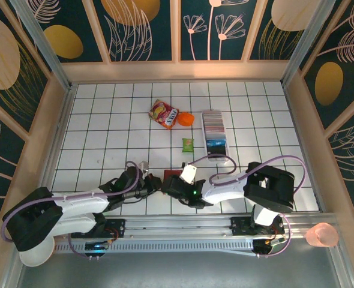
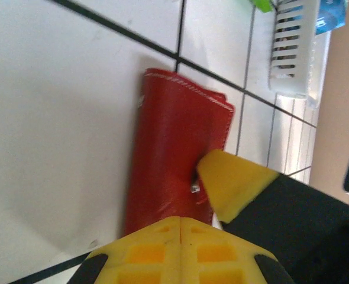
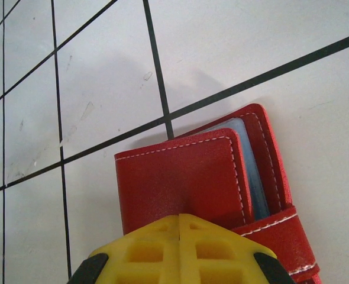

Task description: Put the credit cards into the card holder

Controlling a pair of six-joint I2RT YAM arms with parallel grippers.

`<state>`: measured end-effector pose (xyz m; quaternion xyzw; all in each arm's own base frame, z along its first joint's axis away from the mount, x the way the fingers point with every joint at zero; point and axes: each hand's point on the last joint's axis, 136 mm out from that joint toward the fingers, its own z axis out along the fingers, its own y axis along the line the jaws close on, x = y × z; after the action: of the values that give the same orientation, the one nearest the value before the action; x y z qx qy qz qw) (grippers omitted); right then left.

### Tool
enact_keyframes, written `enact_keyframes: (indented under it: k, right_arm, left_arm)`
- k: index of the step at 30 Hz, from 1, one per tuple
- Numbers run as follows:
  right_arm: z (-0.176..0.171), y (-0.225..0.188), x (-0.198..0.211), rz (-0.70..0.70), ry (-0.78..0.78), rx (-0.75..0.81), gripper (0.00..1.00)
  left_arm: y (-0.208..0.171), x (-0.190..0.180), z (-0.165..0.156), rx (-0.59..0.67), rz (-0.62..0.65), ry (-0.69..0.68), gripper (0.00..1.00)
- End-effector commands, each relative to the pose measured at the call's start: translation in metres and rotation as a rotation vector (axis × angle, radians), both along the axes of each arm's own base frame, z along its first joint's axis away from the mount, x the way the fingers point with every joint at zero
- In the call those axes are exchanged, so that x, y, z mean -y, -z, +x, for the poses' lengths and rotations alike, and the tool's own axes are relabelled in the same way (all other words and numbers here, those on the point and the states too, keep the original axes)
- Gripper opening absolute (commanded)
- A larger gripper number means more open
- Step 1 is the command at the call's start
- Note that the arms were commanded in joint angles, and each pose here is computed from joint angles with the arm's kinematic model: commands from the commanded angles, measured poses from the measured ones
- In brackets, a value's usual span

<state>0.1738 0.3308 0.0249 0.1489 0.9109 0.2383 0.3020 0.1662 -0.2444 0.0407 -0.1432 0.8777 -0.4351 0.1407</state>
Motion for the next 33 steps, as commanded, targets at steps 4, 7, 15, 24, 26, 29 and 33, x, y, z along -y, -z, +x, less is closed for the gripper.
enact_keyframes:
  k: [4, 7, 15, 24, 26, 29, 33]
  right_arm:
    - [-0.078, 0.092, 0.085, -0.499, -0.207, -0.270, 0.00]
    - [-0.084, 0.098, 0.088, -0.535, -0.223, -0.276, 0.00]
    - [-0.064, 0.070, 0.059, -0.450, -0.213, -0.200, 0.00]
    - [0.030, -0.031, 0.025, -0.173, -0.117, 0.040, 0.33]
    - [0.048, -0.055, 0.018, -0.116, -0.126, 0.094, 0.48]
    - [0.074, -0.099, 0.020, -0.067, -0.127, 0.185, 0.55]
    - [0.104, -0.173, 0.049, 0.016, -0.113, 0.367, 0.59]
  left_arm:
    - [0.006, -0.005, -0.008, -0.062, -0.019, -0.024, 0.00]
    - [0.006, -0.005, -0.006, -0.065, -0.017, -0.033, 0.00]
    - [-0.002, -0.024, 0.012, 0.027, 0.146, -0.096, 0.00]
    - [-0.059, -0.090, 0.055, 0.262, 0.445, -0.311, 0.39]
    - [-0.078, -0.105, 0.067, 0.305, 0.494, -0.365, 0.56]
    - [-0.110, -0.119, 0.088, 0.397, 0.528, -0.394, 0.84]
    - [-0.163, -0.143, 0.119, 0.542, 0.588, -0.501, 0.99]
